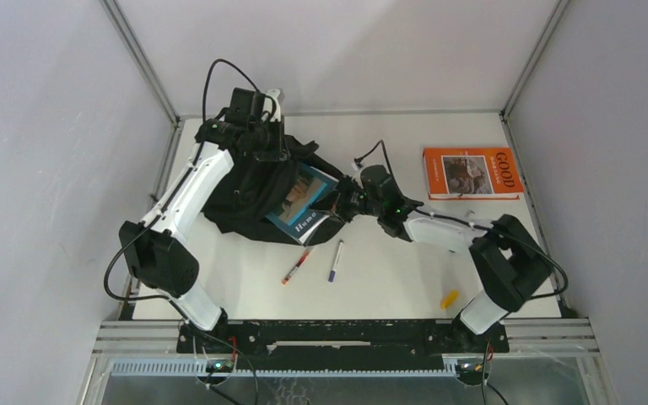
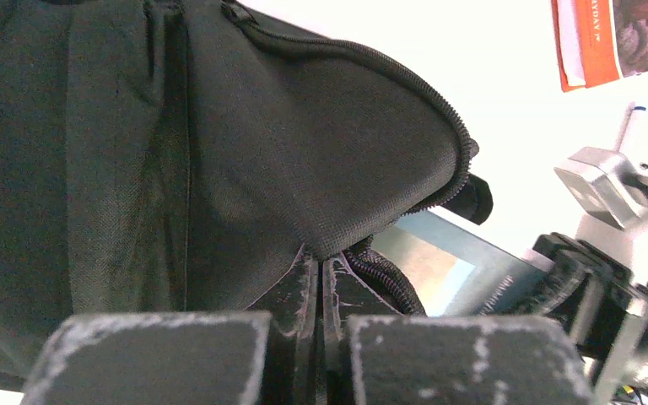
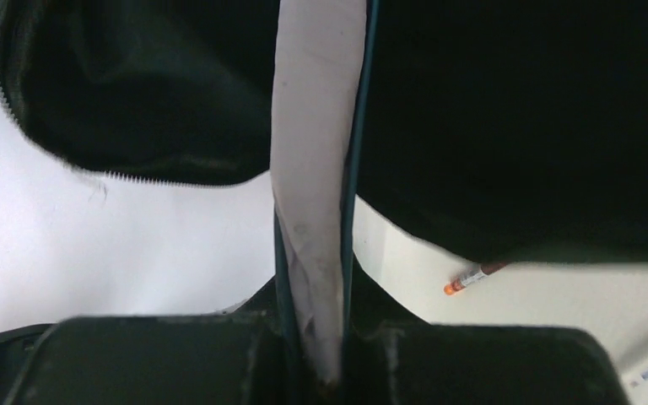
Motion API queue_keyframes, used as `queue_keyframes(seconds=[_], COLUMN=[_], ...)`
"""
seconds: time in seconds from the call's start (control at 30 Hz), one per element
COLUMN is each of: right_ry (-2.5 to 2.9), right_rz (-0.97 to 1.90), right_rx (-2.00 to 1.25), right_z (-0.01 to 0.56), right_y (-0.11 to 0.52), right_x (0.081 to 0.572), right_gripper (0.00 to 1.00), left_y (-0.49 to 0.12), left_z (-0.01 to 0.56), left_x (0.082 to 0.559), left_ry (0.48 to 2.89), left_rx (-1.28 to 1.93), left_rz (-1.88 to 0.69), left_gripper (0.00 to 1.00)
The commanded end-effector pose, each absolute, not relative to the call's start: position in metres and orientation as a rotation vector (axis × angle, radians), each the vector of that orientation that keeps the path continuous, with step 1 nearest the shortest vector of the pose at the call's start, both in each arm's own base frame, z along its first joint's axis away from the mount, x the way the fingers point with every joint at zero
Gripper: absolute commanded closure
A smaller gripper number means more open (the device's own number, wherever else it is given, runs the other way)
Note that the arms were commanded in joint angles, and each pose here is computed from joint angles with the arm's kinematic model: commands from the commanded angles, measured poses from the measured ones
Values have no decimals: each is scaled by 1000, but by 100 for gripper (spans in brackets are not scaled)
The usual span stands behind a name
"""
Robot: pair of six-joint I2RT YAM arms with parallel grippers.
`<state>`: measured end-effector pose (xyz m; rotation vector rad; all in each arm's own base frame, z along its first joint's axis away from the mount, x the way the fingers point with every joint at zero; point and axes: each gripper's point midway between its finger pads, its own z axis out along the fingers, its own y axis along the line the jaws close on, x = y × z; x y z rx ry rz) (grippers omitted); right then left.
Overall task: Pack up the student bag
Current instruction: Place the book in the student bag.
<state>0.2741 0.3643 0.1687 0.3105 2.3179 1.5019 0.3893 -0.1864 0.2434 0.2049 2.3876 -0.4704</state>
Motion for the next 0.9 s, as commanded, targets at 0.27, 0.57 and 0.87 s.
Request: queue_keyframes(seconds=[0.27,0.57,0.87], right_ry=[2345,2357,2258], right_rz=[1739,1741,1891], right_rx=[28,73,30], right_z=[203,180,165], right_y=[407,436,470], right_x=[300,344,379], right_gripper=[100,100,98], left_y=[-201,-206,-214], left_z=[286,287,295], left_x=[389,390,384], left_ry=[2195,2183,2151], left_rx=[335,323,361], left_rz=[-584,-631,-712], left_gripper=[100,100,100])
